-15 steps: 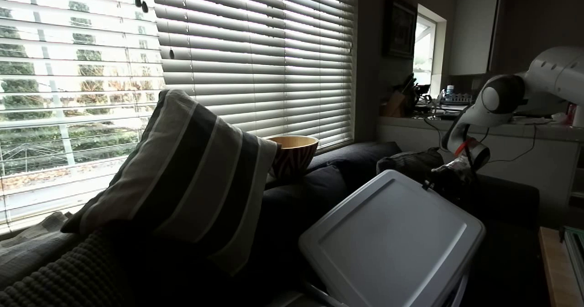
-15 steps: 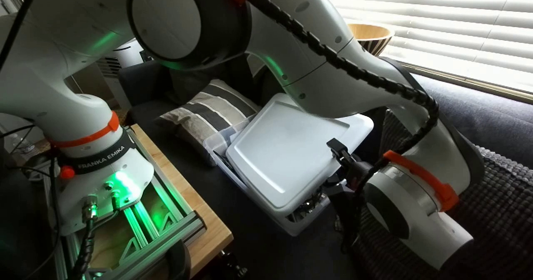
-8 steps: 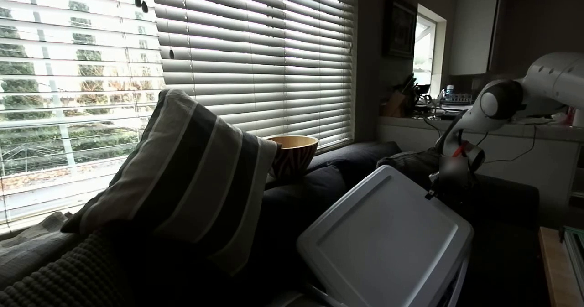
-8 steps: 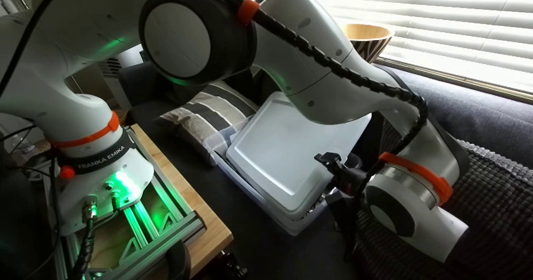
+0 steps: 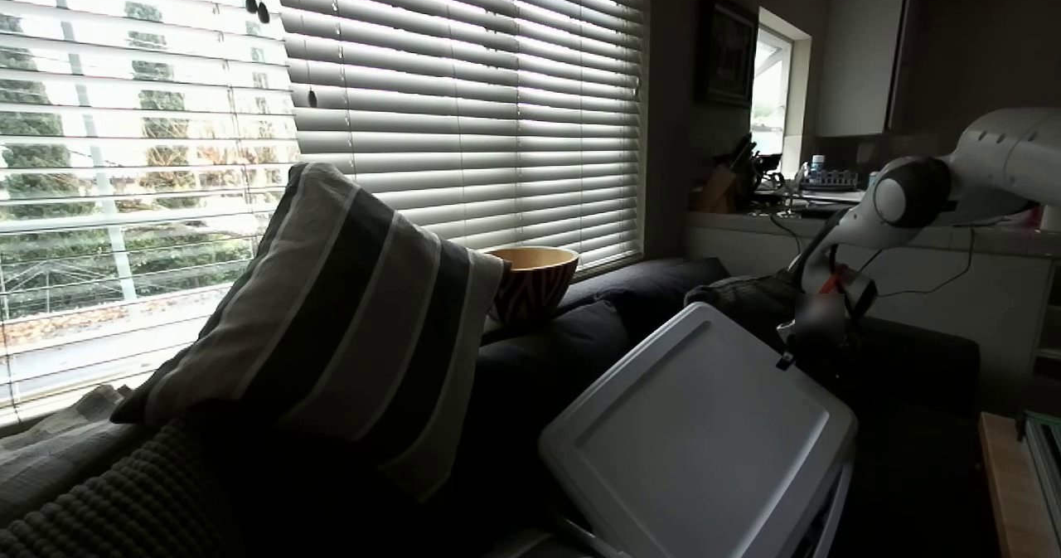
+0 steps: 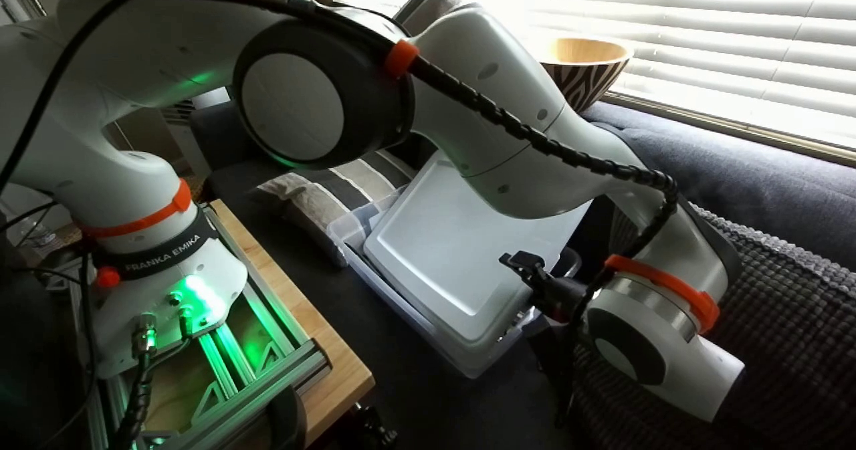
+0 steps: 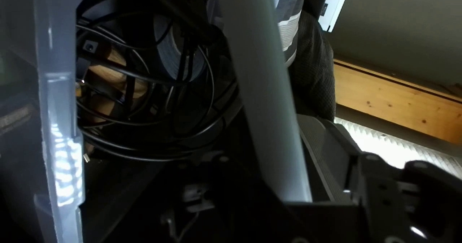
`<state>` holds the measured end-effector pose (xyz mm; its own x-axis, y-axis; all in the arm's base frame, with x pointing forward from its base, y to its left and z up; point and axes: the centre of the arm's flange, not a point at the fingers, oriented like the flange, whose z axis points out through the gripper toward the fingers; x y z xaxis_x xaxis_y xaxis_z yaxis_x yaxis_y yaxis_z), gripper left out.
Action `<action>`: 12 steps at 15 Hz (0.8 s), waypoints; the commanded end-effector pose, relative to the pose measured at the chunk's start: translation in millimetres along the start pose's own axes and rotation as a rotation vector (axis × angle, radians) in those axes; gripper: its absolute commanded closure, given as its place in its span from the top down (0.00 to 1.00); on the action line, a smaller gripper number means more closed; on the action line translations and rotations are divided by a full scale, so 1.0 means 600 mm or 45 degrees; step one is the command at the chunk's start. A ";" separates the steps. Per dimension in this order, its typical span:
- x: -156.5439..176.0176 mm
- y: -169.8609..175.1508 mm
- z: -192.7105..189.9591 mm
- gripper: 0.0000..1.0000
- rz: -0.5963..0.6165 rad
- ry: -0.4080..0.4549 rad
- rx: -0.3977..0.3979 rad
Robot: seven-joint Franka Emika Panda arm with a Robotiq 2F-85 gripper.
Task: Remove the lid from the bowl
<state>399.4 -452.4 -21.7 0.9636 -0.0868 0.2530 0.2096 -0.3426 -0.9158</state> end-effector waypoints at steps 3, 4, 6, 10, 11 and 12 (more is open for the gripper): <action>0.000 -0.001 -0.025 0.15 -0.015 0.001 -0.015; 0.000 -0.004 -0.028 0.08 -0.013 0.004 -0.012; 0.001 -0.009 -0.031 0.02 -0.016 0.009 -0.003; 0.003 -0.020 -0.032 0.05 0.001 0.018 0.045; 0.005 -0.025 -0.032 0.05 0.004 0.025 0.073; 0.005 -0.031 -0.033 0.05 0.009 0.028 0.105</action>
<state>397.1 -463.7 -10.7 0.9548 -0.0957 0.2815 0.2355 -0.3344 -0.9125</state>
